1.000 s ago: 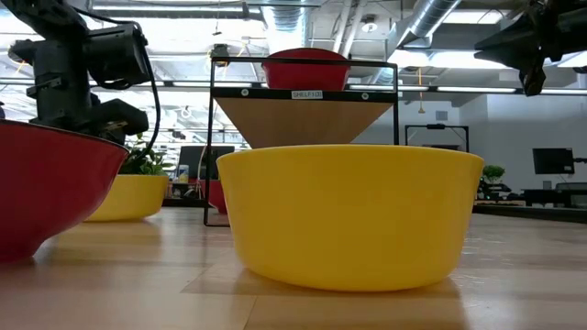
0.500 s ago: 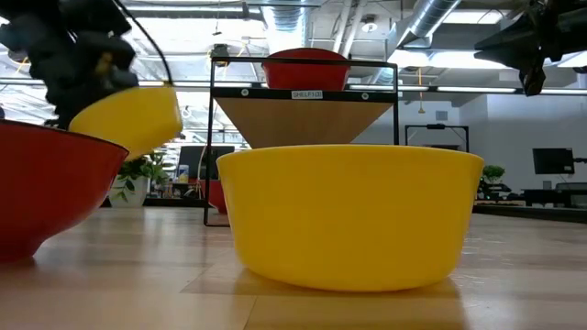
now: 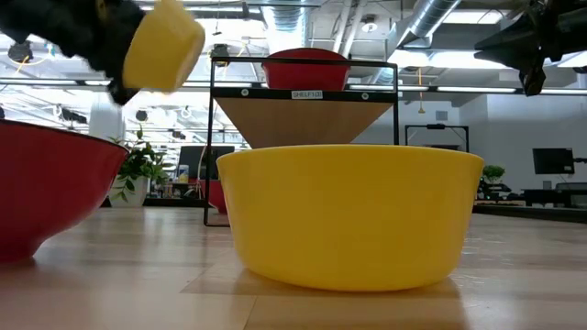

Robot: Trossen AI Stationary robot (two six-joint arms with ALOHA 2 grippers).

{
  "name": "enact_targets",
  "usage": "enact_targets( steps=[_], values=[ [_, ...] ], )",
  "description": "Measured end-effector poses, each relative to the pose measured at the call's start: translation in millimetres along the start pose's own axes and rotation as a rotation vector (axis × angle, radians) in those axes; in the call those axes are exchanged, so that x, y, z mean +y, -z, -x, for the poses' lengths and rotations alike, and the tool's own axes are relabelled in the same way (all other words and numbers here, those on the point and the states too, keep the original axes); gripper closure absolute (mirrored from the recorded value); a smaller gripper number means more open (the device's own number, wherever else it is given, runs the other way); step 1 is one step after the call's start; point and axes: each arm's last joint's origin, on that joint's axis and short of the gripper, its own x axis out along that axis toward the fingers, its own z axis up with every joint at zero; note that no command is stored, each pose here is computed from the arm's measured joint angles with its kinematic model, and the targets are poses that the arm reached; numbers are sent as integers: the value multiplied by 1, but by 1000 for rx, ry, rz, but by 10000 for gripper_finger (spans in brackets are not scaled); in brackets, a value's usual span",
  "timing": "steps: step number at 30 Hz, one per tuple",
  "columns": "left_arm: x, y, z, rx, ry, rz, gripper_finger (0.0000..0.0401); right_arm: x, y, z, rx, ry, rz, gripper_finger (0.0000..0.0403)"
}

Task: Pick & Place Mini bowls
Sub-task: Stack the top yellow bowl on top of the yellow bowl on the shelf

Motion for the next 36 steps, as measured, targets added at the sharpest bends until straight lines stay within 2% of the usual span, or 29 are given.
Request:
enact_targets(
  steps=[6, 10, 14, 19, 21, 25, 30, 32, 36],
  values=[
    [-16, -34, 8, -340, 225, -111, 396, 0, 0, 0, 1, 0, 1, 345],
    [-24, -49, 17, -520, 327, -190, 395, 0, 1, 0, 7, 3, 4, 345],
    [-28, -56, 23, -617, 392, -229, 396, -1, 3, 0, 30, 15, 6, 345],
    [-28, -57, 23, -628, 400, -226, 396, -2, 4, 0, 44, 22, 7, 345],
    [-27, -57, 19, -618, 366, -175, 396, -2, 4, 0, 44, 22, 7, 345],
    [-20, -56, 0, -577, 223, 73, 397, -2, 4, 0, 43, 22, 6, 345],
    [-15, -50, -33, -438, 173, 281, 397, -2, 4, 0, 43, 22, 6, 345],
    [-15, -54, -44, -407, 154, 330, 397, -2, 4, 0, 42, 23, 4, 345],
    [-16, -80, -59, -420, 136, 341, 397, -2, 4, 0, 39, 21, 4, 345]
  ],
)
